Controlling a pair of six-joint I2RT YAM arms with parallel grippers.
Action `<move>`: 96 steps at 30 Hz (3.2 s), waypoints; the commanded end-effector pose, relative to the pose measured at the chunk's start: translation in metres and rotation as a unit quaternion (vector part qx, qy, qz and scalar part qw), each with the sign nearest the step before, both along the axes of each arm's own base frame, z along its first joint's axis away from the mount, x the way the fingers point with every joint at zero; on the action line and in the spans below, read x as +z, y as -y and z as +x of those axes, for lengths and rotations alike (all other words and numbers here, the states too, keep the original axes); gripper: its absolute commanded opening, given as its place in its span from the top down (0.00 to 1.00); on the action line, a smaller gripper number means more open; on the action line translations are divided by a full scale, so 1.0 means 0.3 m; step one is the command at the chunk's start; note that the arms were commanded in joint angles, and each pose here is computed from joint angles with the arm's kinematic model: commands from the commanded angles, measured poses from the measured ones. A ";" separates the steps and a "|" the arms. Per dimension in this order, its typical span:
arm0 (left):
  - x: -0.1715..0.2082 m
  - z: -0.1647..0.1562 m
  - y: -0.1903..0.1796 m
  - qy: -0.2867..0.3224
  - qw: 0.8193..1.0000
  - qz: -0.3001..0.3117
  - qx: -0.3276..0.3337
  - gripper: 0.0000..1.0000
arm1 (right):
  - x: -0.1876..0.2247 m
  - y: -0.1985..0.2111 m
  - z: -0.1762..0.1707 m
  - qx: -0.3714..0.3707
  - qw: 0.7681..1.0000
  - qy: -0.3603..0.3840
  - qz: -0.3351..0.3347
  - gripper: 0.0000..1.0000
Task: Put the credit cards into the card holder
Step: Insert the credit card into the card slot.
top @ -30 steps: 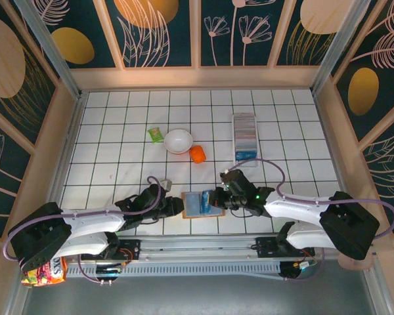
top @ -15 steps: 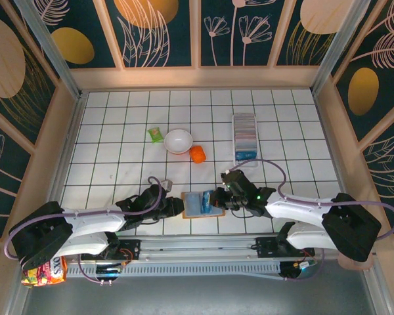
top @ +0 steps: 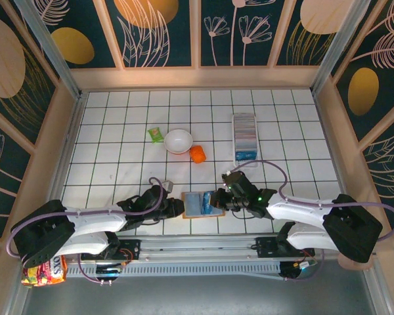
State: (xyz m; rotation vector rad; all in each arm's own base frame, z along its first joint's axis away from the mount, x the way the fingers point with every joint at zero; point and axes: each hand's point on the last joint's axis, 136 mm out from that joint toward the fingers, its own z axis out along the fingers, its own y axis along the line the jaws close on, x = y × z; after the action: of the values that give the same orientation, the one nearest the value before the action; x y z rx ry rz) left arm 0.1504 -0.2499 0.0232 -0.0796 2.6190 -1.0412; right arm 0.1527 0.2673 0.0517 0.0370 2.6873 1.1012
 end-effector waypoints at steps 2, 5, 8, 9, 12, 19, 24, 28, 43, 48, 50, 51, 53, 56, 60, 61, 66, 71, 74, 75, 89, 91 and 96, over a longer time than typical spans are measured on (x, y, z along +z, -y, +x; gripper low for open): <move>-0.002 -0.009 0.014 -0.002 1.000 -0.007 -0.007 0.76 | -0.006 -0.020 -0.015 0.003 1.000 -0.009 0.019 1.00; -0.005 -0.007 0.014 -0.002 1.000 -0.006 -0.006 0.76 | 0.008 -0.033 -0.017 0.001 0.999 -0.011 0.042 1.00; -0.011 -0.007 0.016 -0.002 1.000 -0.005 -0.007 0.76 | 0.011 -0.040 -0.016 0.000 0.999 -0.013 0.050 1.00; -0.013 -0.009 0.018 -0.003 1.000 -0.006 -0.009 0.76 | 0.010 -0.042 -0.018 0.000 0.999 -0.014 0.052 1.00; -0.025 -0.011 0.016 -0.007 1.000 -0.003 -0.008 0.77 | 0.013 -0.043 -0.019 -0.007 0.998 -0.019 0.062 1.00; -0.037 -0.014 0.016 -0.008 1.000 0.001 -0.012 0.78 | 0.011 -0.041 -0.010 -0.033 0.995 -0.027 0.091 1.00; -0.051 -0.023 0.001 -0.009 1.000 0.009 -0.013 0.78 | 0.013 -0.042 -0.016 -0.039 0.993 -0.035 0.109 1.00; -0.057 -0.022 -0.013 -0.009 1.000 0.009 -0.002 0.80 | 0.016 -0.026 -0.020 -0.049 0.992 -0.034 0.114 1.00; -0.040 -0.019 -0.003 -0.008 1.000 -0.002 0.002 0.81 | -0.004 -0.012 -0.003 -0.056 0.993 -0.018 0.105 1.00; -0.046 -0.021 -0.004 -0.010 1.000 0.002 0.002 0.81 | -0.001 0.008 0.003 -0.064 0.993 -0.003 0.100 1.00; -0.048 -0.022 -0.004 -0.010 1.000 0.003 0.001 0.81 | 0.009 0.017 0.006 -0.071 0.992 0.003 0.106 1.00; -0.048 -0.022 -0.004 -0.010 1.000 0.003 0.001 0.81 | 0.017 0.019 0.006 -0.071 0.991 0.006 0.112 1.00; -0.052 -0.021 -0.006 -0.011 1.000 0.007 0.001 0.81 | 0.040 0.018 0.005 -0.069 0.989 0.016 0.128 1.00; -0.058 -0.023 -0.007 -0.013 1.000 0.010 0.000 0.82 | 0.040 0.037 0.019 -0.079 0.990 0.031 0.114 1.00; -0.062 -0.024 -0.006 -0.016 1.000 0.010 0.000 0.83 | 0.032 0.056 0.032 -0.088 0.991 0.038 0.098 1.00; -0.062 -0.025 -0.007 -0.015 1.000 0.010 0.000 0.82 | 0.034 0.051 0.032 -0.087 0.990 0.038 0.102 1.00; -0.062 -0.023 -0.009 -0.014 1.000 0.010 0.002 0.83 | 0.032 0.030 0.040 -0.079 0.991 0.036 0.102 1.00; -0.066 -0.029 -0.006 -0.016 1.000 0.011 -0.004 0.84 | 0.023 0.011 0.039 -0.076 0.991 0.027 0.109 1.00; -0.066 -0.027 -0.007 -0.016 1.000 0.011 -0.002 0.84 | 0.023 0.001 0.036 -0.072 0.991 0.022 0.114 1.00; -0.066 -0.028 -0.006 -0.016 1.000 0.009 -0.003 0.84 | 0.020 0.001 0.034 -0.071 0.991 0.020 0.114 1.00; -0.070 -0.032 -0.008 -0.018 1.000 0.008 -0.002 0.85 | 0.013 -0.009 0.027 -0.074 0.988 0.010 0.137 1.00; -0.072 -0.034 -0.011 -0.019 1.000 0.009 -0.002 0.85 | 0.011 -0.008 0.025 -0.077 0.987 0.005 0.140 1.00; -0.073 -0.034 -0.013 -0.019 1.000 0.009 -0.002 0.85 | 0.003 -0.001 0.022 -0.081 0.988 -0.002 0.133 1.00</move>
State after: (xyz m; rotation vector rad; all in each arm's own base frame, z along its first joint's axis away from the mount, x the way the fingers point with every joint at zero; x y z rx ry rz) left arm 0.1526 -0.2518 0.0166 -0.0973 2.5946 -1.0577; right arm 0.1589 0.2661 0.0486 0.2828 2.4843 1.3695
